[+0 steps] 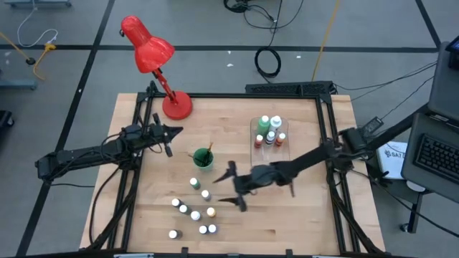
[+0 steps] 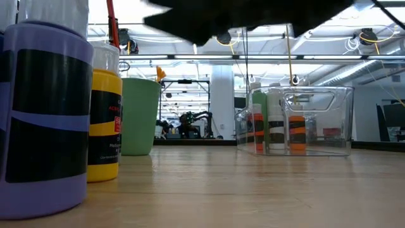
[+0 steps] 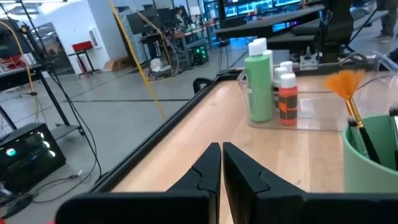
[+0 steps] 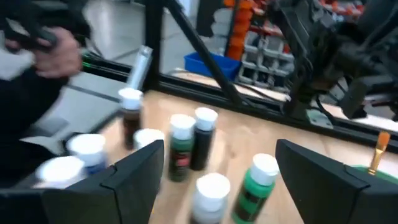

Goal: Pick & Place Paint Supplies
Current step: Put the small green paint bottle into the transparent bin

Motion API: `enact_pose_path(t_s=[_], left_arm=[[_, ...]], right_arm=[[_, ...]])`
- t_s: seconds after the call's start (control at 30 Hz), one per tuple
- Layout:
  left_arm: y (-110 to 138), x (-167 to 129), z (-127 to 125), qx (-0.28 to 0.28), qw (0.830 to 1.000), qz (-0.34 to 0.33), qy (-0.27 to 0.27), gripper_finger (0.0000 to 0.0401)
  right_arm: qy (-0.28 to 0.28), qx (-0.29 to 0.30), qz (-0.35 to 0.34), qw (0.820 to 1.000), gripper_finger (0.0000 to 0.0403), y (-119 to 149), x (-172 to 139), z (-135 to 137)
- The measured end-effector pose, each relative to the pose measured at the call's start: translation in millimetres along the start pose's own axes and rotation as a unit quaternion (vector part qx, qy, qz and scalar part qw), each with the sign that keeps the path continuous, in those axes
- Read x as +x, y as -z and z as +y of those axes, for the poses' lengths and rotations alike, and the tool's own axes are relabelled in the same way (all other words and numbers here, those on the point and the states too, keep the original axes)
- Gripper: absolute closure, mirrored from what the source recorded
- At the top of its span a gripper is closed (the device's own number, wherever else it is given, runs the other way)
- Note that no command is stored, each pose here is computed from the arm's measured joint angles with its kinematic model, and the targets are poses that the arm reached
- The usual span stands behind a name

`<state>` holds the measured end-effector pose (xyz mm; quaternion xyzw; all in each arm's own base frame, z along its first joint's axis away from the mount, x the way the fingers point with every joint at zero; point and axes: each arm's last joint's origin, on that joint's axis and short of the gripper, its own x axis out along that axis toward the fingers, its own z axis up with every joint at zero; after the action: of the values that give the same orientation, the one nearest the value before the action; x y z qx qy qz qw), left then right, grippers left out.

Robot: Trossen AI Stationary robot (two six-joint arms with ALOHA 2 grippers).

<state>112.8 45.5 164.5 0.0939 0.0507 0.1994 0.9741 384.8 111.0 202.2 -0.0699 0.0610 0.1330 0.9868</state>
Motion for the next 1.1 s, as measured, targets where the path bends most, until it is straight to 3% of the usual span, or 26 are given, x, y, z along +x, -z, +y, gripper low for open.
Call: enact_pose_path(t_s=[0.17,0.23,0.33,0.67,0.87,0.97,1.1], left_arm=[[1.6,0.0,-0.3,0.004,1.0,0.009,0.001,0.038],[2.1,0.0,-0.4,0.005,1.0,0.011,0.002,0.038],[2.0,0.0,-0.4,0.007,1.0,0.011,0.002,0.038],[2.0,0.0,-0.4,0.004,1.0,0.011,0.002,0.038],[1.9,0.0,-0.4,0.004,1.0,0.01,0.002,0.038],[3.3,-0.1,-0.7,0.006,1.0,0.018,0.004,0.038],[5.8,-0.2,-1.1,0.015,0.999,0.03,0.006,0.038]], right_arm=[[0.012,-0.017,0.039,0.999,0.0105,22.3,23.0,-12.3],[-0.007,-0.007,0.045,0.999,0.0107,30.6,25.6,-17.0],[-0.049,0.028,0.026,0.998,0.0108,27.8,25.4,-22.5],[-0.05,0.022,0.02,0.998,0.0108,25.2,25.6,-17.1],[-0.05,0.014,0.019,0.998,0.0108,37.7,31.0,-15.3],[-0.049,0.019,0.021,0.998,0.0108,27.6,25.9,-16.6],[-0.025,0.008,0.021,0.999,0.0108,-9.4,-11.0,-21.3]])
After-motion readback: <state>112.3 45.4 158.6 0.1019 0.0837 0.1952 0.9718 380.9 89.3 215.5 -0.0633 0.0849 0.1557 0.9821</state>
